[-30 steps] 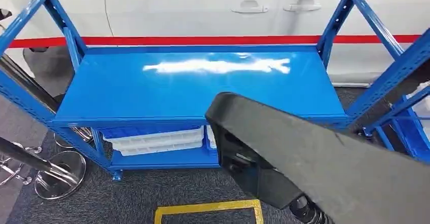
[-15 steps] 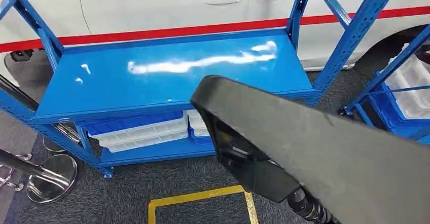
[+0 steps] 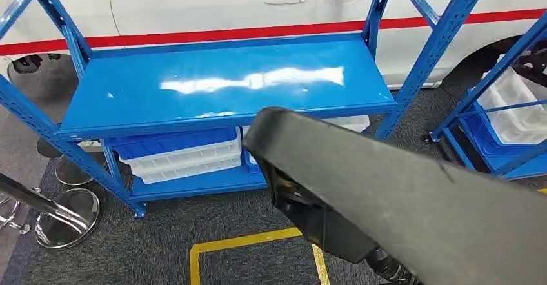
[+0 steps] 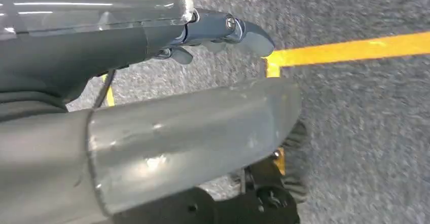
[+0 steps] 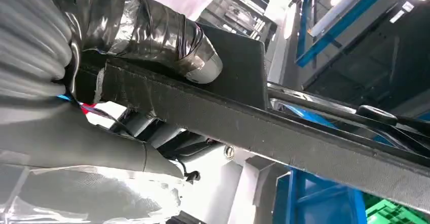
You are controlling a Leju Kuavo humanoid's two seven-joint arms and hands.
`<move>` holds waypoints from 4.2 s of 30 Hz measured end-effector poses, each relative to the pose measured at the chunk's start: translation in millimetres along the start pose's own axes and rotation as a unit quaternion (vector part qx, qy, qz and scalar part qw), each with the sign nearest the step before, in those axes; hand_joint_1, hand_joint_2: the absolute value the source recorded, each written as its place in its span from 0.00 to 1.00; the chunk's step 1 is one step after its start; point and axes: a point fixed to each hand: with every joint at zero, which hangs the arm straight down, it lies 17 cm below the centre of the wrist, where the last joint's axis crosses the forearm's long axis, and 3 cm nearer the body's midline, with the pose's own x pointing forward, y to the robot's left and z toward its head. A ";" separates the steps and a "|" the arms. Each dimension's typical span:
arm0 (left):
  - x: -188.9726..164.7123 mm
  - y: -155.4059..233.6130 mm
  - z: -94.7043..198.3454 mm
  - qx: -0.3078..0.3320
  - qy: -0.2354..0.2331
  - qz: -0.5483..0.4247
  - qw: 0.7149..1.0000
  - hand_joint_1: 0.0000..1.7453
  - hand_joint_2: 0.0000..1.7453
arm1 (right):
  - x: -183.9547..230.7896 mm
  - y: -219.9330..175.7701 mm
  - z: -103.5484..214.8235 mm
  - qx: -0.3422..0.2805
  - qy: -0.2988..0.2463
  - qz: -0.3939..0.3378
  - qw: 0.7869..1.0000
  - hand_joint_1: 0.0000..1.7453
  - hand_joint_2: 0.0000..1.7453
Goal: Take the parts from the cabinet and place them on the table.
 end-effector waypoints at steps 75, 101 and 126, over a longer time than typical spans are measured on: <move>-6.6 102.5 1.8 0.136 0.023 0.057 0.989 0.00 0.00 | 2.6 21.9 27.1 0.030 0.025 -0.049 0.998 1.00 1.00; 5.5 110.3 1.9 0.141 0.011 0.058 0.988 0.00 0.00 | 6.5 12.3 29.5 0.010 0.026 -0.038 0.999 1.00 1.00; -0.3 111.9 2.5 0.142 0.015 0.057 0.988 0.00 0.00 | 6.8 11.9 29.4 0.009 0.026 -0.038 0.999 1.00 1.00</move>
